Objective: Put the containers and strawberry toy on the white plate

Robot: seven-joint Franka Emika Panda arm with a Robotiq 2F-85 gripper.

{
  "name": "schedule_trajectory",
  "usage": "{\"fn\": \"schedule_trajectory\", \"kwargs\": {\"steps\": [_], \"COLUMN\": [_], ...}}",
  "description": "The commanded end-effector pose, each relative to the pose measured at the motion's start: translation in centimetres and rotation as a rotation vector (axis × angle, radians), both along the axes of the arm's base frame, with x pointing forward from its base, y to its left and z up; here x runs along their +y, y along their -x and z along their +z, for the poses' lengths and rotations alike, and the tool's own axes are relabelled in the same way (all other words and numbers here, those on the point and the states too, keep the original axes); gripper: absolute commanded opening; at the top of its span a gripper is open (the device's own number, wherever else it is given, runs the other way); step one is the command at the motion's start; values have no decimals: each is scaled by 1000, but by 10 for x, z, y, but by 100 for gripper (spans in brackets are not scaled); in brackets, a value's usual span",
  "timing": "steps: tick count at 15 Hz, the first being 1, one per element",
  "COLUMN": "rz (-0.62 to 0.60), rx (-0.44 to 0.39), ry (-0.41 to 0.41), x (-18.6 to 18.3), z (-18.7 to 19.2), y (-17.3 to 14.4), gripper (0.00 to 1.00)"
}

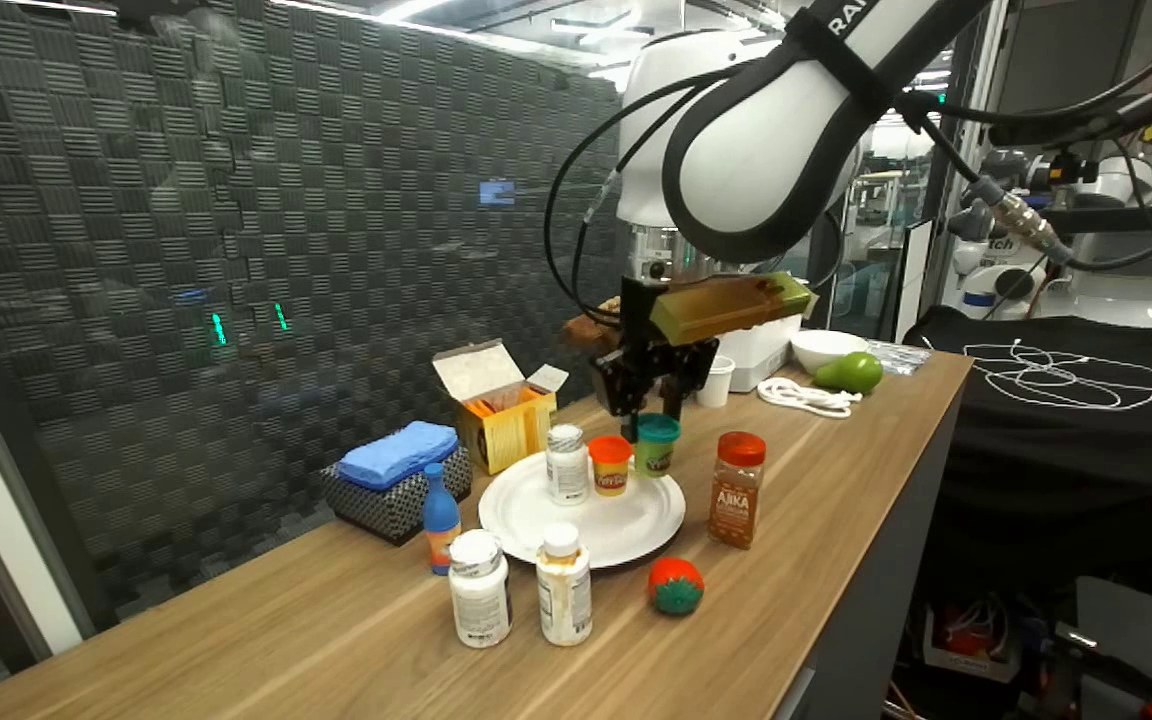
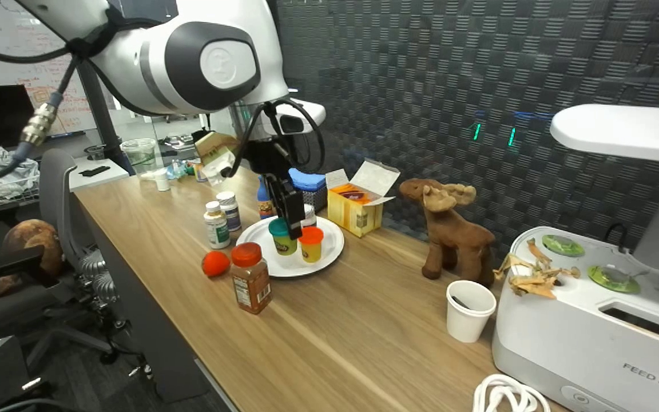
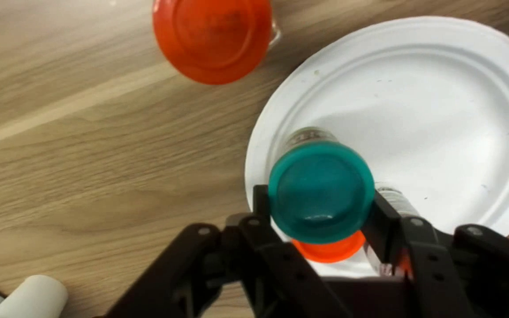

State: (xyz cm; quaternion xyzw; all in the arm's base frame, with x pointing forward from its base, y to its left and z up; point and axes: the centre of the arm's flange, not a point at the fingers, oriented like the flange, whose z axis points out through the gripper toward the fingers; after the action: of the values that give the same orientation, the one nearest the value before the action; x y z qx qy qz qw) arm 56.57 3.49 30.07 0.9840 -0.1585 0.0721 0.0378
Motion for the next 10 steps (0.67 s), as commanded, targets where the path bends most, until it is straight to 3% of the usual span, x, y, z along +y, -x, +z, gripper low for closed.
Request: {"fn": "schedule_trajectory", "kwargs": {"steps": [1, 10], "rz": [80, 156], "rx": [18, 36], "ry": [5, 17], "x": [23, 23], "z": [0, -38], "y": [2, -5], "gripper": [28, 28]}}
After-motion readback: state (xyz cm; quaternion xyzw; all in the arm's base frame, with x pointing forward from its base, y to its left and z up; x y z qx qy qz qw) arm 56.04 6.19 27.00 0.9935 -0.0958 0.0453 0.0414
